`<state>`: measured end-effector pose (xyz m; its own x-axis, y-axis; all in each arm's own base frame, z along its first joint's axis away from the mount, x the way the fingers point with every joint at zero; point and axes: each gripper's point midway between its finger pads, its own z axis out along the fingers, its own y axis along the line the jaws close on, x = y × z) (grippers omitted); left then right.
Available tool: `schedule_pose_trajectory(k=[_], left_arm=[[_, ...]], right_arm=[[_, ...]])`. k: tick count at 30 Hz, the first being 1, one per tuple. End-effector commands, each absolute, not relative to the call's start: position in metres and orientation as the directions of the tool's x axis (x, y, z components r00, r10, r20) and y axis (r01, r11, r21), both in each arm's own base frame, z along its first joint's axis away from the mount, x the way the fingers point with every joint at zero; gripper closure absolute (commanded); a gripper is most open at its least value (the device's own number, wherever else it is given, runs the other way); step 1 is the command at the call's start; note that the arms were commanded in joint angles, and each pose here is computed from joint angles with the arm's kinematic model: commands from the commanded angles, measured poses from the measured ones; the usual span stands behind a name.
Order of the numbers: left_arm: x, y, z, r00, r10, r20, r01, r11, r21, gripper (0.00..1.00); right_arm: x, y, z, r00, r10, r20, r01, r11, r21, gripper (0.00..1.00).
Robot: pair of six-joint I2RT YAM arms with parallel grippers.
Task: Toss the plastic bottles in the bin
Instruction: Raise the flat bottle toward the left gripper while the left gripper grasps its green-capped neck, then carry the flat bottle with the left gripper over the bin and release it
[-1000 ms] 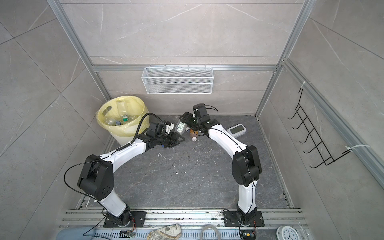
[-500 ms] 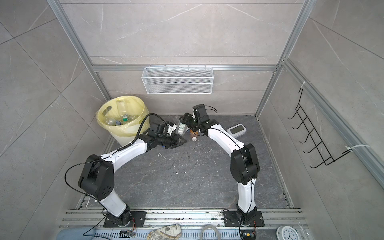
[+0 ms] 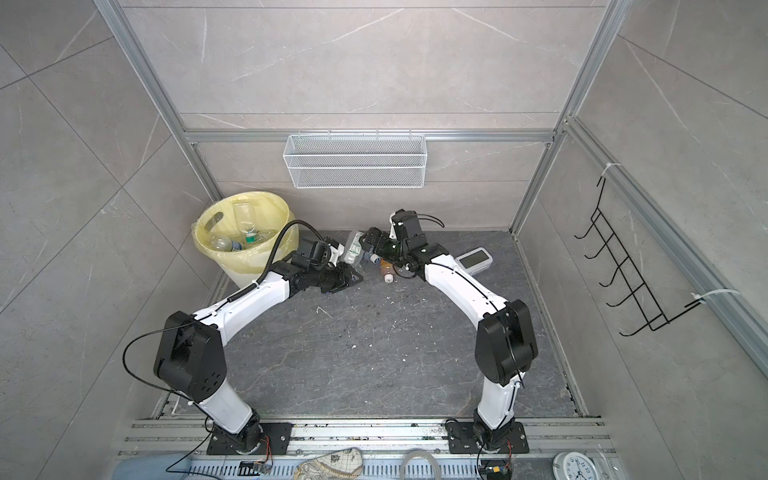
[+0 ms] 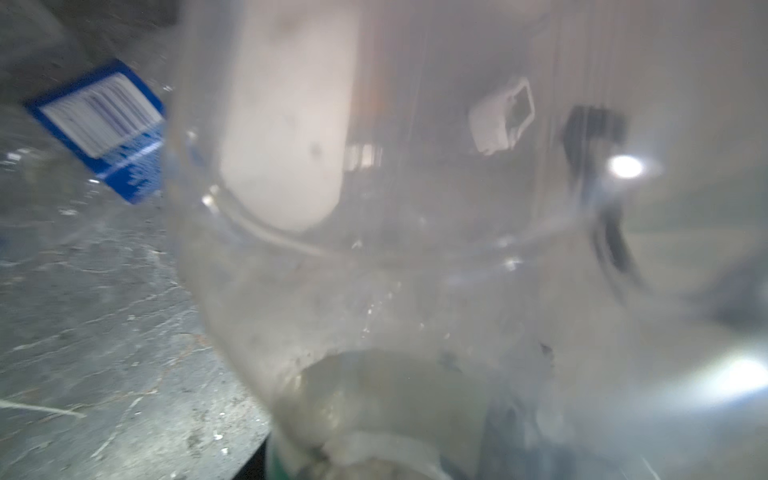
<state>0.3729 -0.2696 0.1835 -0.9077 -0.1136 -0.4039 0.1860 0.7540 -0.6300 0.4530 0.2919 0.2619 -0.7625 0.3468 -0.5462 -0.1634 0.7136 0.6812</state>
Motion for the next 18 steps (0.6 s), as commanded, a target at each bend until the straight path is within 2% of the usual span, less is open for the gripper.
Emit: schedule_pose_trajectory(k=[1,4,10,14,18], left_arm=[[0.383,-0.239,0.231,-0.824,-0.107,-0.556,0.234,0.83,-0.506,0.86],[0.388,-0.221,0.263,-0.784,-0.101,-0.612,0.232,0.867,-0.441,0.89],[0.391,-0.174,0.352,-0.659,-0.101,-0.745,0.195,0.934,-0.298,0.86],[0.386,-0.131,0.427,-0.522,-0.098,-0.847,0.123,0.974,-0.188,0.86],[0.377,-0.087,0.488,-0.367,-0.118,-0.923,0.007,0.992,-0.13,0.85]], right_arm=[[0.441,0.285,0.296,-0.709,0.317,-0.63,-0.255,0.718,0.647,0.01],[0.432,0.284,0.319,-0.673,0.291,-0.68,-0.325,0.709,0.626,0.01],[0.407,0.315,0.36,-0.595,0.201,-0.778,-0.499,0.667,0.554,0.01],[0.385,0.341,0.381,-0.522,0.125,-0.844,-0.598,0.651,0.466,0.01],[0.38,0.354,0.382,-0.521,0.113,-0.846,-0.62,0.631,0.466,0.01]])
